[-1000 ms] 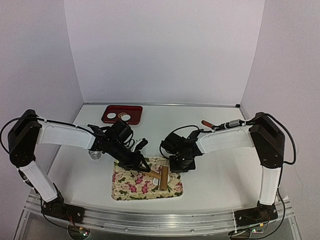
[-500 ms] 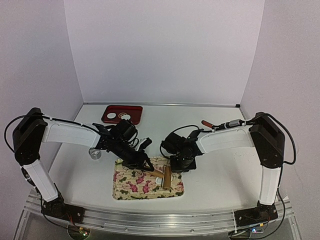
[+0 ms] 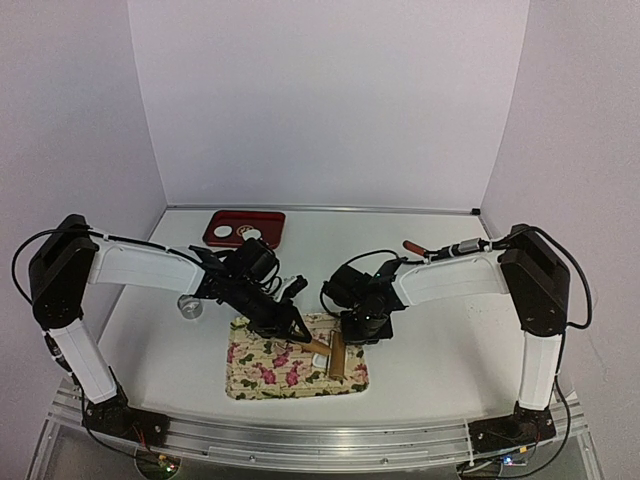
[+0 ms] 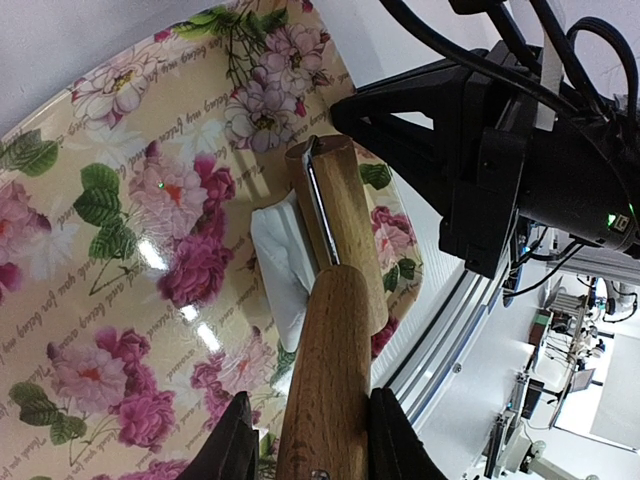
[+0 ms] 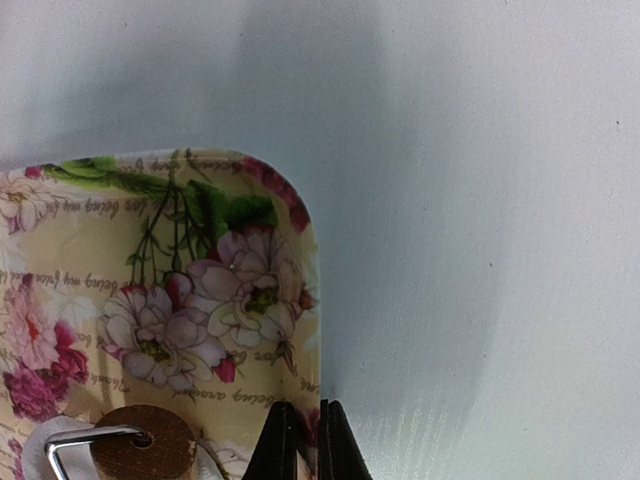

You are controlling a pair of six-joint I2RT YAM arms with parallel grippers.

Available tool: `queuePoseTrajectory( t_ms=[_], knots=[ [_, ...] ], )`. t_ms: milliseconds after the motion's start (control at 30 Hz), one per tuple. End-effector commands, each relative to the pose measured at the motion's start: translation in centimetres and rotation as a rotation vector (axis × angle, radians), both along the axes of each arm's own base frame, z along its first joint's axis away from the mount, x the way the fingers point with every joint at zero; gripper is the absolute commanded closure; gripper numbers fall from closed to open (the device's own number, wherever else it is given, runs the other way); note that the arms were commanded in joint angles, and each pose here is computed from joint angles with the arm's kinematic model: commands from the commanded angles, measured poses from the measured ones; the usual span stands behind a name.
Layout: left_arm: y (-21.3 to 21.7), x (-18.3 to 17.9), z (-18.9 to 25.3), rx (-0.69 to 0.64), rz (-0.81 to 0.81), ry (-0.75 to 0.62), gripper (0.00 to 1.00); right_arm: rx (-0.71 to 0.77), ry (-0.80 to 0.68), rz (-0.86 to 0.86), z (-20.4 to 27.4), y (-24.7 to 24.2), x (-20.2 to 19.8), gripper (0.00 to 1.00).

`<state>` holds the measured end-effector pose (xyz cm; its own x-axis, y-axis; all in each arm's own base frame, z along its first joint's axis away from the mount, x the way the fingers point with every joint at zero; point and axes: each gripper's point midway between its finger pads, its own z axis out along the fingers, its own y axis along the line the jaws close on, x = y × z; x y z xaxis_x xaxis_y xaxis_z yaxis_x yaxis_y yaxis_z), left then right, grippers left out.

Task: Roll out the dumpling wrappers from the dough

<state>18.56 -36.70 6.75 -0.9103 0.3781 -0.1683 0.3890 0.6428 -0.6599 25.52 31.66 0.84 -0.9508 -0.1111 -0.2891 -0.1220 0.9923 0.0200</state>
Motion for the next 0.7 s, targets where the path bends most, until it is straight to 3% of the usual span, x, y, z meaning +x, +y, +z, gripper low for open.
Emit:
queuePoseTrajectory(
  t_ms=[0,667],
  knots=[
    [12.8,-4.6,-10.1,0.646,0.061,0.106,1.0,-0.053,-0.045,-0.022,0.7,-0.9,0.6,1.0],
    [17.7,-5.7,-8.3,0.699,0.155,0.134,1.0,-0.164,-0.01,-0.04,-1.2,-3.0,0.4,1.0]
  ],
)
